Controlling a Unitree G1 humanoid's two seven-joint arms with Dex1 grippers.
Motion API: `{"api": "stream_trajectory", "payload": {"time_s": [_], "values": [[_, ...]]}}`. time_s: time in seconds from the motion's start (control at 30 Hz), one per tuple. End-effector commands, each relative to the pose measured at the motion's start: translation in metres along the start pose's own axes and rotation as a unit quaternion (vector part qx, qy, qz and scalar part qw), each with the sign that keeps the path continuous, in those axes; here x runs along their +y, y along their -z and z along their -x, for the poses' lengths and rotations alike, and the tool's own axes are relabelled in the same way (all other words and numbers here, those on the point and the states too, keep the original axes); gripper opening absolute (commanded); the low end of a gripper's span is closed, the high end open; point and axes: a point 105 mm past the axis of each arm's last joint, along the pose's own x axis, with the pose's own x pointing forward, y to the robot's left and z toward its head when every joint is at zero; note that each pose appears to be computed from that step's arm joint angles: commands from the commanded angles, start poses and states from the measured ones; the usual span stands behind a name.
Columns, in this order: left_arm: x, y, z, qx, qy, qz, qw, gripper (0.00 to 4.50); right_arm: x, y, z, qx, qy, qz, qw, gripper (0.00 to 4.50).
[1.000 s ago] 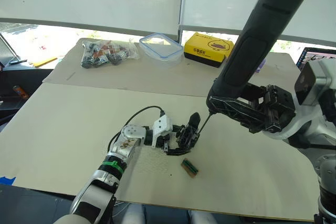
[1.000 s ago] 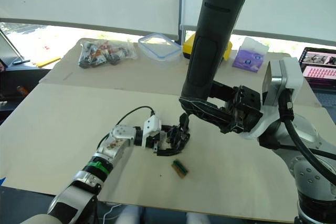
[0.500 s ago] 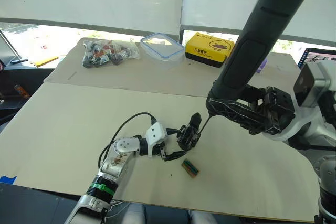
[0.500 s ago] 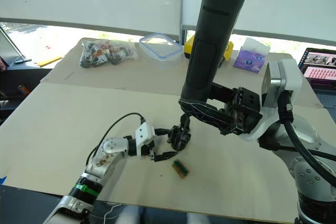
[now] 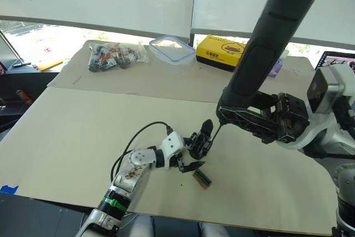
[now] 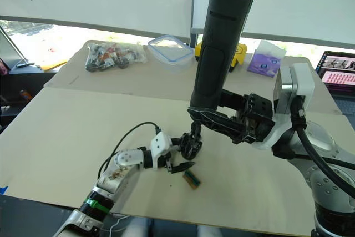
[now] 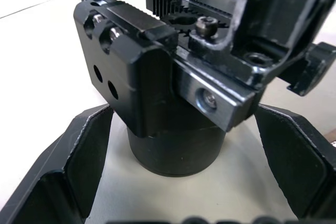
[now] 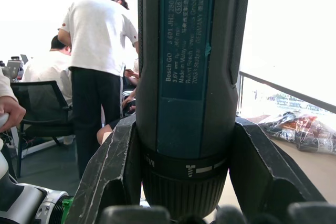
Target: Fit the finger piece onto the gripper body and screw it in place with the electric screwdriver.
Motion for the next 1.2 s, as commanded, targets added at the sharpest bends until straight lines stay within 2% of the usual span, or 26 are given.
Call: {"api": "stream_trajectory", "payload": {"time_s": [0.03,0.13,0.2,0.23,0.63,0.87,1.2], "values": [[-0.003,0.01,-0.001,0.023,-0.001,0.009,1.0,4.46,0.005,-0.014,-0.002,-0.021,-0.014,0.019,0.999,1.9],[-0.003,0.012,-0.001,0.027,0.003,0.013,1.0,3.63,0.004,-0.015,-0.003,-0.024,-0.017,0.02,0.999,1.9],[-0.005,0.013,-0.001,0.031,0.006,0.016,0.999,2.62,0.004,-0.016,-0.005,-0.027,-0.02,0.019,0.999,1.9],[-0.005,0.014,0.0,0.032,0.007,0.018,0.999,2.25,0.004,-0.016,-0.007,-0.028,-0.022,0.019,0.999,1.9],[-0.008,0.015,-0.003,0.037,0.019,0.019,0.999,2.26,-0.008,-0.021,-0.031,-0.046,-0.065,0.015,0.997,1.9],[-0.008,0.016,-0.004,0.041,0.021,0.021,0.999,2.26,-0.01,-0.007,-0.043,-0.036,-0.068,0.02,0.997,1.9],[-0.01,0.016,-0.005,0.045,0.025,0.027,0.998,2.26,-0.015,0.024,-0.037,0.006,-0.052,0.034,0.998,1.9]]}}
